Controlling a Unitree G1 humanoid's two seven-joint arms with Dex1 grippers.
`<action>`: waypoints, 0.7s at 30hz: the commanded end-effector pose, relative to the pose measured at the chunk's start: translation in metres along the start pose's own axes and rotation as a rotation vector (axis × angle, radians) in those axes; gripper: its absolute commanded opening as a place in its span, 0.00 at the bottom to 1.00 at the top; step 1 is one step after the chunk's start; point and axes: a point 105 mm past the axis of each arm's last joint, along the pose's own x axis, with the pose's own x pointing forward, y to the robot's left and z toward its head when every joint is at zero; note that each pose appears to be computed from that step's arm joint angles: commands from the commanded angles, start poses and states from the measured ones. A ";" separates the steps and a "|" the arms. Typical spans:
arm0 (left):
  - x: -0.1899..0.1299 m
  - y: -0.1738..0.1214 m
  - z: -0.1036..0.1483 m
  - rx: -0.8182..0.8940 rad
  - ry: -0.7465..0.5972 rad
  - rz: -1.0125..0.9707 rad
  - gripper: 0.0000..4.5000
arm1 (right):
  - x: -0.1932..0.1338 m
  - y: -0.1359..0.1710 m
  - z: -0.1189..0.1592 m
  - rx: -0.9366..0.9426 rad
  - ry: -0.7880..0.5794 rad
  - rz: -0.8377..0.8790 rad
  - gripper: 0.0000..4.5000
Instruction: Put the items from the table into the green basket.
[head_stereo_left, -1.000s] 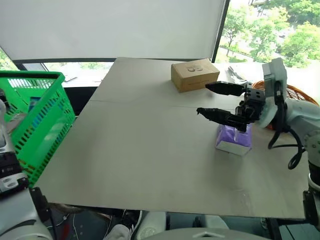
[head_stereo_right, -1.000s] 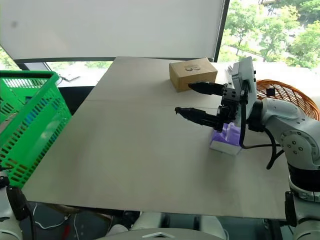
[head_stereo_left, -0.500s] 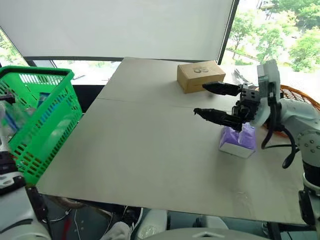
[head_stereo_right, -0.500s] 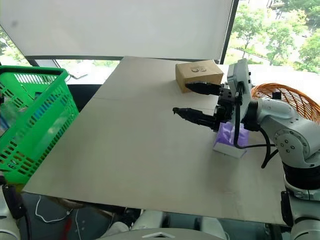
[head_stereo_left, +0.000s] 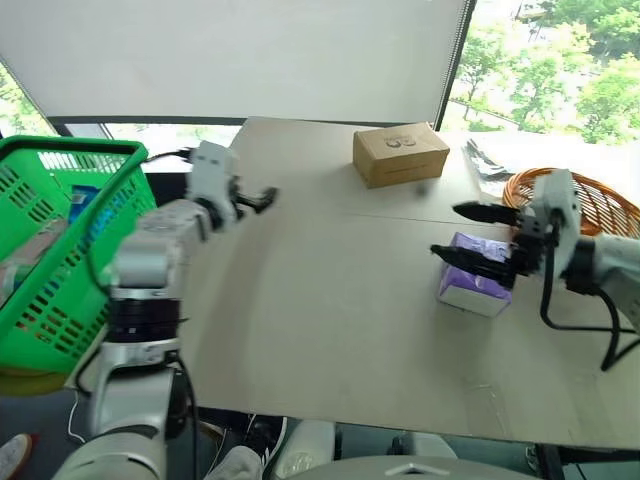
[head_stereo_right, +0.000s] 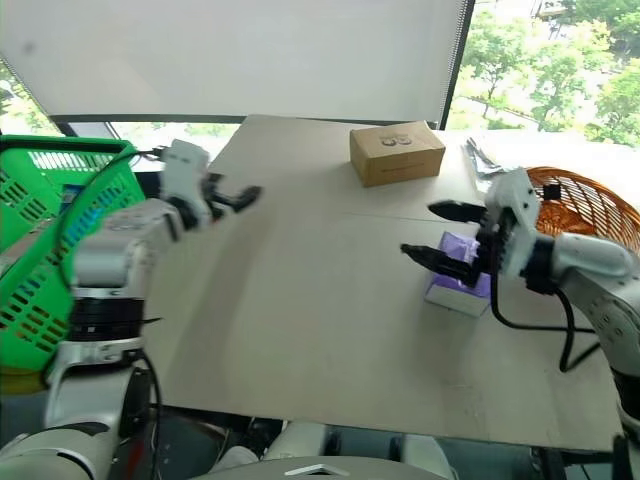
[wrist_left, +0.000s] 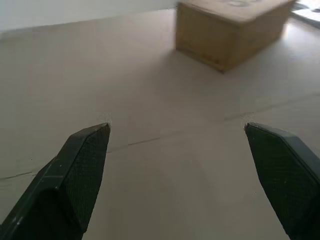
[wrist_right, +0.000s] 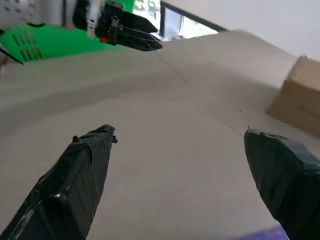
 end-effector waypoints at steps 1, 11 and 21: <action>0.016 -0.050 0.010 -0.001 -0.031 -0.171 0.99 | -0.029 -0.005 -0.003 -0.067 0.038 -0.105 1.00; 0.064 -0.142 -0.010 -0.046 0.059 -0.403 0.99 | -0.070 0.009 -0.035 0.012 0.078 -0.273 1.00; 0.095 -0.142 -0.048 -0.026 0.222 -0.246 0.99 | -0.075 0.021 -0.034 0.014 0.041 -0.364 1.00</action>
